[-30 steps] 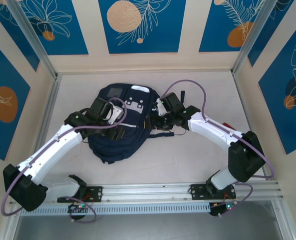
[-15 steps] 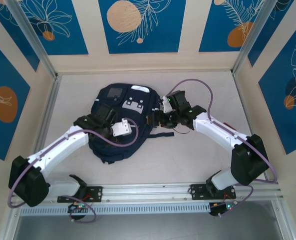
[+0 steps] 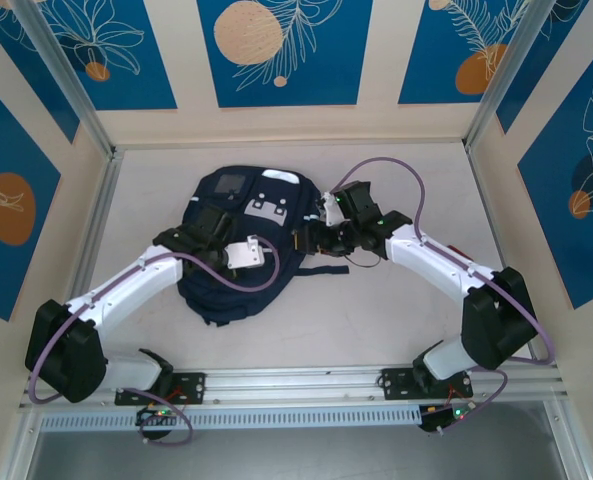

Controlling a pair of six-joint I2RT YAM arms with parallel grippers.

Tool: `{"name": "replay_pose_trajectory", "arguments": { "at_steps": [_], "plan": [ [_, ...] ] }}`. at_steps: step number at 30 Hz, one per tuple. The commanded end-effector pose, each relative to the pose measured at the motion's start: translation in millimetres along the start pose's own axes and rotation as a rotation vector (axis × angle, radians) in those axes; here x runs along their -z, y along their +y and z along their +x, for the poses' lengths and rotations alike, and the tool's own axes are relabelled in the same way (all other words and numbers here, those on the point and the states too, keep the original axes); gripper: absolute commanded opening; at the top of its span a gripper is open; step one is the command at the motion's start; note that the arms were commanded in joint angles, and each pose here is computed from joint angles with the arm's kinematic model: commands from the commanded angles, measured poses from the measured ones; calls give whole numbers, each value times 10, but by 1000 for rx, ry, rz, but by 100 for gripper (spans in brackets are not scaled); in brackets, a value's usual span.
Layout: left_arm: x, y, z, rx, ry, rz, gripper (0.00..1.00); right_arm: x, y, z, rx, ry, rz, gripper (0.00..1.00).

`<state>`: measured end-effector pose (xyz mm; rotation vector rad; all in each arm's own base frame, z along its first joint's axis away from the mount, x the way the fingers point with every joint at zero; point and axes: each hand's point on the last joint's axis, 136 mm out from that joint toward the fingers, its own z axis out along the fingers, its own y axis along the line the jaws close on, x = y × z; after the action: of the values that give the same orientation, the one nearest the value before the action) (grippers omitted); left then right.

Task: Pack books, pencil case, and school supplies into a backpack

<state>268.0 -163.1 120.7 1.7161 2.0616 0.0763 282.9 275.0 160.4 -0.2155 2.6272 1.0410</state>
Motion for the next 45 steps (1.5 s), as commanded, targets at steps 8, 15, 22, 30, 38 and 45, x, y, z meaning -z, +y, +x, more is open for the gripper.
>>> {"name": "replay_pose_trajectory", "arguments": {
  "at_steps": [8, 15, 22, 30, 38, 45],
  "plan": [
    [444, 257, -294, 138, -211, -68, 0, -306, 399, 21, 85, 76, -105, 47],
    [459, 259, -304, 203, -254, -72, 0, -416, 495, -4, 85, 97, -142, 42],
    [465, 257, -300, 226, -273, -76, 0, -563, 499, 18, 103, 131, -153, 35],
    [461, 229, -271, 228, -277, -70, 0, -610, 323, -39, 167, 107, -36, 16],
    [463, 208, -279, 223, -285, -61, 0, -612, 491, -12, 233, 139, -106, 26],
    [462, 211, -284, 229, -291, -64, 0, -708, 542, 22, 97, 168, -164, 18]
  ]
}}
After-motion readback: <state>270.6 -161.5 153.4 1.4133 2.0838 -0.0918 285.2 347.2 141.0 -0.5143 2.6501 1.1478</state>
